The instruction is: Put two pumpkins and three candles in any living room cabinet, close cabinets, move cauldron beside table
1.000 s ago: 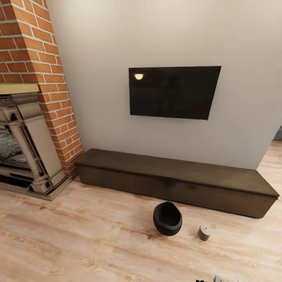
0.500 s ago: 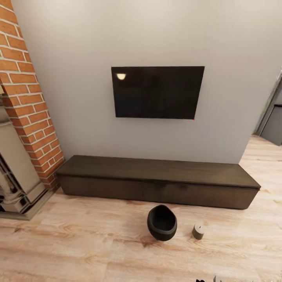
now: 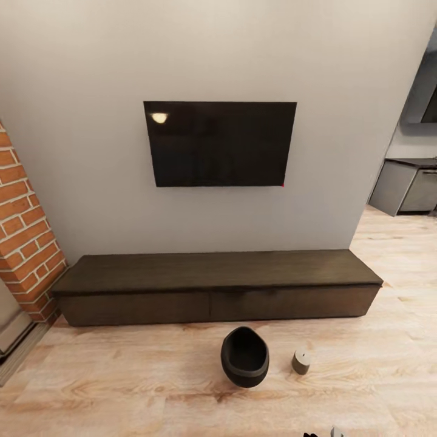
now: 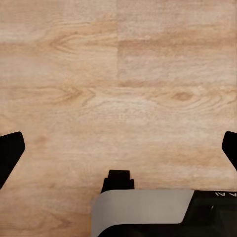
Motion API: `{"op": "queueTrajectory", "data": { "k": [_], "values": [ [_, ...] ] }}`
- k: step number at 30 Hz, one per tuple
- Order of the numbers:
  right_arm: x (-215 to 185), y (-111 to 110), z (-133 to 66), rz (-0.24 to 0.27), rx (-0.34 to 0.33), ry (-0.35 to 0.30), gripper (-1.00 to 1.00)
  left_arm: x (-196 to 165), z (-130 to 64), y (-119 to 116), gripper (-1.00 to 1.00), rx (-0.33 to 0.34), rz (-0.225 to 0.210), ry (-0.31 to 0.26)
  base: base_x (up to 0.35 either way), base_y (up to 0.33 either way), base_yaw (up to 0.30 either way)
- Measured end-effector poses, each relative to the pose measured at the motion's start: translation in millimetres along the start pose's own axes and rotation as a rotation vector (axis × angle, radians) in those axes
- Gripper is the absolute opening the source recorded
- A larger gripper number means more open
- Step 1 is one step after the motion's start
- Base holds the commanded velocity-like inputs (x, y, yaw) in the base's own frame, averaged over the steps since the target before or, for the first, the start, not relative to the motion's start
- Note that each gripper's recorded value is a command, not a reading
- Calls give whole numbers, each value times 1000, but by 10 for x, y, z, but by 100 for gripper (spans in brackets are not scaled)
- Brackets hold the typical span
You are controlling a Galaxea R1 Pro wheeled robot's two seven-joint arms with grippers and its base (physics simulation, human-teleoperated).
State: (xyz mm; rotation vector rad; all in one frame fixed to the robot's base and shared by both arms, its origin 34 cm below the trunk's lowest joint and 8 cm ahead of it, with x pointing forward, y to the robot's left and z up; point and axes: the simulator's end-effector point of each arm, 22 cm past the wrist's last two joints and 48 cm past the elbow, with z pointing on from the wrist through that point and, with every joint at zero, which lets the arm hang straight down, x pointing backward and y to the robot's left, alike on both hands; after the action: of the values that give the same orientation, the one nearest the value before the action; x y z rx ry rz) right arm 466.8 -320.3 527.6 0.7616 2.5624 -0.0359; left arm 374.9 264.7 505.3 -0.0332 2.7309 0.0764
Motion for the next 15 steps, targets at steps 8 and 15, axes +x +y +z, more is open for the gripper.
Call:
{"op": "queueTrajectory", "data": {
  "k": [8,15],
  "values": [
    [-14,1,0,-2,0,-6,100,0,0,-2,100,1,1,0,251,210,-23],
    [-35,11,-2,-5,-1,-11,100,0,0,-3,100,1,1,0,251,175,78]
  ]
}}
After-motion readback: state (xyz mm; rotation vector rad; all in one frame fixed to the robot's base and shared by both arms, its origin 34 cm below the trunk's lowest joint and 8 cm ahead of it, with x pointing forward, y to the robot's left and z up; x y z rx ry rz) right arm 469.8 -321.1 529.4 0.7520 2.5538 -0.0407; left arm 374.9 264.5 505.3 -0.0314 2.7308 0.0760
